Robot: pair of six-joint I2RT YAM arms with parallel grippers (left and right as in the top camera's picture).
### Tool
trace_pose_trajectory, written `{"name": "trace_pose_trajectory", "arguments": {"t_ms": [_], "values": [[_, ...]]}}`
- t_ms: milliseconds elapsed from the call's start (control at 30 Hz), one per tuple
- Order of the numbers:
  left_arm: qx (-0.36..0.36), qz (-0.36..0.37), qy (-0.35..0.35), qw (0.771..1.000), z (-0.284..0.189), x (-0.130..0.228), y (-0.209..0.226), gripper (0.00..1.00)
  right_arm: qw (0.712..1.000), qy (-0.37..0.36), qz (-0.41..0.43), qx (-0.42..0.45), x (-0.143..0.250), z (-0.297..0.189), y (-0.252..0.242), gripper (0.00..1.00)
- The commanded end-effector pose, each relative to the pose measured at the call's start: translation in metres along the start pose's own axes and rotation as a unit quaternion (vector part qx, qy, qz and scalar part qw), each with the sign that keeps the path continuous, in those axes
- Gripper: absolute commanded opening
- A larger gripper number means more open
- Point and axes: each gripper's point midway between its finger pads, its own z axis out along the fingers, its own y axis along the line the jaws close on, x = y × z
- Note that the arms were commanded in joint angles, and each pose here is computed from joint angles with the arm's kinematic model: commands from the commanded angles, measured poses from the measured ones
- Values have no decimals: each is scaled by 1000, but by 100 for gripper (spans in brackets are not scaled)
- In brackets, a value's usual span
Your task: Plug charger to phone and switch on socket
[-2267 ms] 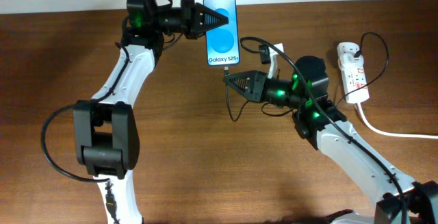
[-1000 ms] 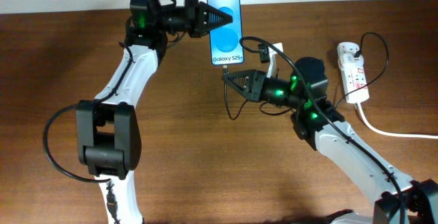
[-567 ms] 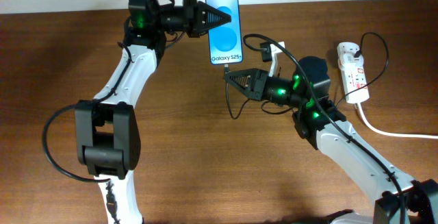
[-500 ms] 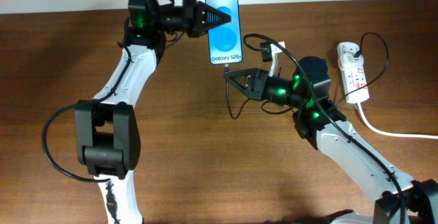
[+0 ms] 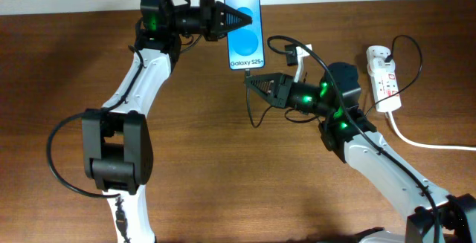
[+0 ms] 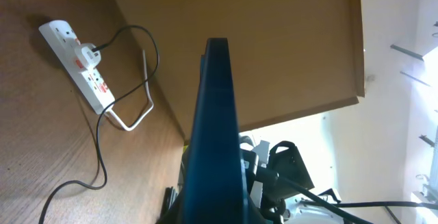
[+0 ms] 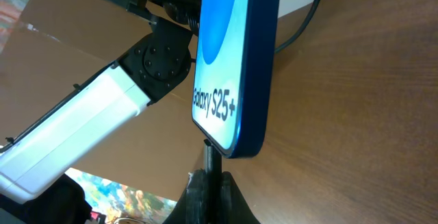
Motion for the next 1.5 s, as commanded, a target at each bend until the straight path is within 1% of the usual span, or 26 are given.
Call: {"name": "trace_pose_trajectory", "arguments": {"t_ms": [0,167,333,433,533,600,633,667,700,767,800,833,867,900,933,1000,1033,1100,1133,1233,1300,1367,1400,1467], "values": [[24,25,71,997,18,25,-18,0,996,-77,-20,30,-40,-12,-9,4],[28,25,79,996,26,30,-20,0,995,-95,-27,24,-53,-16,-2,4],[27,25,79,996,26,29,-20,0,996,-88,-28,19,-51,-16,0,4],[27,25,79,996,26,29,-20,0,995,-95,-24,23,-58,-24,-5,4],[27,25,79,996,26,29,-20,0,996,-82,-24,15,-53,-23,-3,5],[27,25,79,996,26,29,-20,0,997,-76,-24,11,-51,-22,-1,15],[27,25,79,996,26,29,-20,0,997,-73,-24,9,-50,-22,-1,16],[27,25,78,996,26,29,-20,0,997,-69,-24,6,-49,-22,0,19],[25,25,74,997,21,27,-19,0,998,-62,-15,1,-46,-21,2,20],[22,25,67,997,15,23,-17,0,998,-57,-16,-2,-44,-21,3,27],[21,31,63,997,11,22,-16,0,998,-54,-11,0,-43,-21,1,36],[21,50,61,997,9,21,-15,0,999,-50,-2,6,-40,-21,-3,42],[21,64,59,996,7,21,-11,0,999,-42,4,16,-36,-21,-8,50],[20,62,56,996,4,22,-4,0,999,-34,8,28,-31,-21,-15,56],[19,57,54,997,2,23,2,0,999,-26,14,40,-27,-21,-22,66],[16,72,46,996,-6,32,25,0,998,-13,25,58,-19,-22,-32,80],[15,68,43,997,-9,35,37,0,998,-11,24,60,-17,-22,-33,84],[12,21,43,999,-9,42,72,0,997,-2,35,71,-12,-22,-39,86],[11,7,43,999,-10,44,85,0,996,5,36,79,-8,-23,-43,87],[3,-24,37,999,-12,49,119,0,988,14,76,137,6,-29,-69,89],[-44,-43,6,998,-12,42,144,0,983,24,79,162,15,-33,-80,90],[-129,-73,-42,988,-17,33,175,0,982,27,84,167,17,-34,-82,91],[-170,-106,-53,978,-22,38,192,0,982,28,82,167,17,-34,-82,91],[-242,-114,-38,963,-32,61,219,0,983,29,73,167,17,-34,-82,91]]}}
